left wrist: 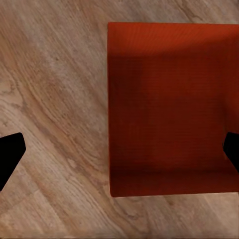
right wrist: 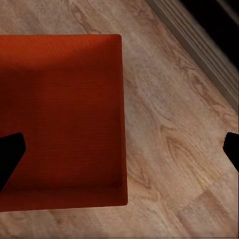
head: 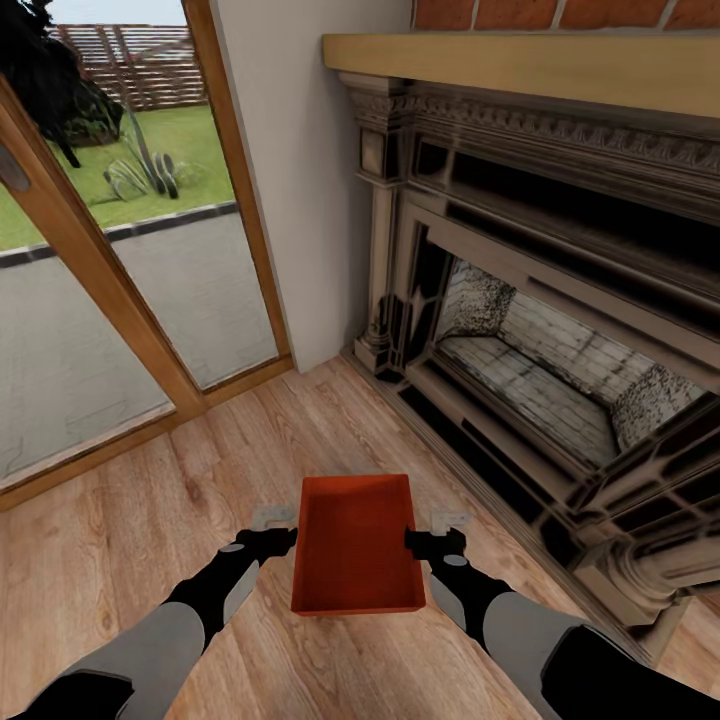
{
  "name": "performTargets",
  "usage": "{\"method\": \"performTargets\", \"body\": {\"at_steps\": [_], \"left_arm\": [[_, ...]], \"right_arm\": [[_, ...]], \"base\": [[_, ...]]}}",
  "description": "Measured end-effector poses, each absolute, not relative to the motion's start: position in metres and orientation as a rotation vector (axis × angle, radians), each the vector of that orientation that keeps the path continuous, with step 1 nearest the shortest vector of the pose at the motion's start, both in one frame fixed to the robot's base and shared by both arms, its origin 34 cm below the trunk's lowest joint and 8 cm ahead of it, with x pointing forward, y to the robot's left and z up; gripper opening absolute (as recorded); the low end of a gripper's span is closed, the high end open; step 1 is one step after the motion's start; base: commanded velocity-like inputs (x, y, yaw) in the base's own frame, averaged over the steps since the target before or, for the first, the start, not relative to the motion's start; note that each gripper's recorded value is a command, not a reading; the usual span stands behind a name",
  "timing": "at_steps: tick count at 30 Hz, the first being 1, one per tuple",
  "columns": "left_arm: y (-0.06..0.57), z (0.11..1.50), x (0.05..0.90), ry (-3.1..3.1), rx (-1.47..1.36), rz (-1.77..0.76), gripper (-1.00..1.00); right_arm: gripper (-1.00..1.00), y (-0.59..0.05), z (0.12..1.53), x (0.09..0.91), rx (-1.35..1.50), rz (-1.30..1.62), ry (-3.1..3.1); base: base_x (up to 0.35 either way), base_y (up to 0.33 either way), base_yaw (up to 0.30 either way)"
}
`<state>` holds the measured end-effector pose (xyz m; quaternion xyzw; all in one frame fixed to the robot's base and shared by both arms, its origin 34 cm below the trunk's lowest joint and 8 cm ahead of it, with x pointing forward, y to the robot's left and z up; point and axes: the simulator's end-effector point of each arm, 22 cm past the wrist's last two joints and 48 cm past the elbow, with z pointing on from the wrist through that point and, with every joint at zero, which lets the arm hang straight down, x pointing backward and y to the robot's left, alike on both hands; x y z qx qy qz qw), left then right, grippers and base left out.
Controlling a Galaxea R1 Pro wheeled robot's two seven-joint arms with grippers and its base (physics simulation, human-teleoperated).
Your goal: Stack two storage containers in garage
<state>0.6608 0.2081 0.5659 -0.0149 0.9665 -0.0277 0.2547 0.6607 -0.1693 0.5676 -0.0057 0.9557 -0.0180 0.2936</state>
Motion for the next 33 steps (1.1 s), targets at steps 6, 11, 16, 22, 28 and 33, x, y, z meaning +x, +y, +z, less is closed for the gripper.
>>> {"method": "performTargets", "body": {"at_steps": [6, 11, 16, 22, 28, 33], "left_arm": [[0.206, 0.557, 0.646, 2.659, -0.040, -0.077, 1.00], [0.208, 0.557, 0.646, 2.660, -0.046, -0.072, 1.00], [0.222, 0.557, 0.646, 2.660, -0.067, 0.019, 1.00], [0.228, 0.557, 0.645, 2.660, -0.076, 0.053, 1.00], [0.228, 0.556, 0.644, 2.663, -0.077, 0.055, 1.00], [0.228, 0.552, 0.636, 2.682, -0.085, 0.054, 1.00]], "right_arm": [[1.00, -0.179, 0.561, 0.651, -0.018, -0.071, 2.568], [1.00, -0.177, 0.560, 0.649, -0.024, -0.060, 2.574], [1.00, -0.175, 0.560, 0.649, -0.029, -0.056, 2.574], [1.00, -0.174, 0.559, 0.645, -0.035, -0.052, 2.578], [1.00, -0.166, 0.550, 0.624, -0.046, -0.029, 2.601], [1.00, -0.162, 0.545, 0.611, -0.043, -0.020, 2.622]], "base": [[0.000, 0.000, 0.000], [0.001, 0.000, 0.000], [0.207, 0.000, 0.000], [0.291, 0.000, 0.000], [0.262, 0.000, 0.000], [0.078, 0.000, 0.000]]}}
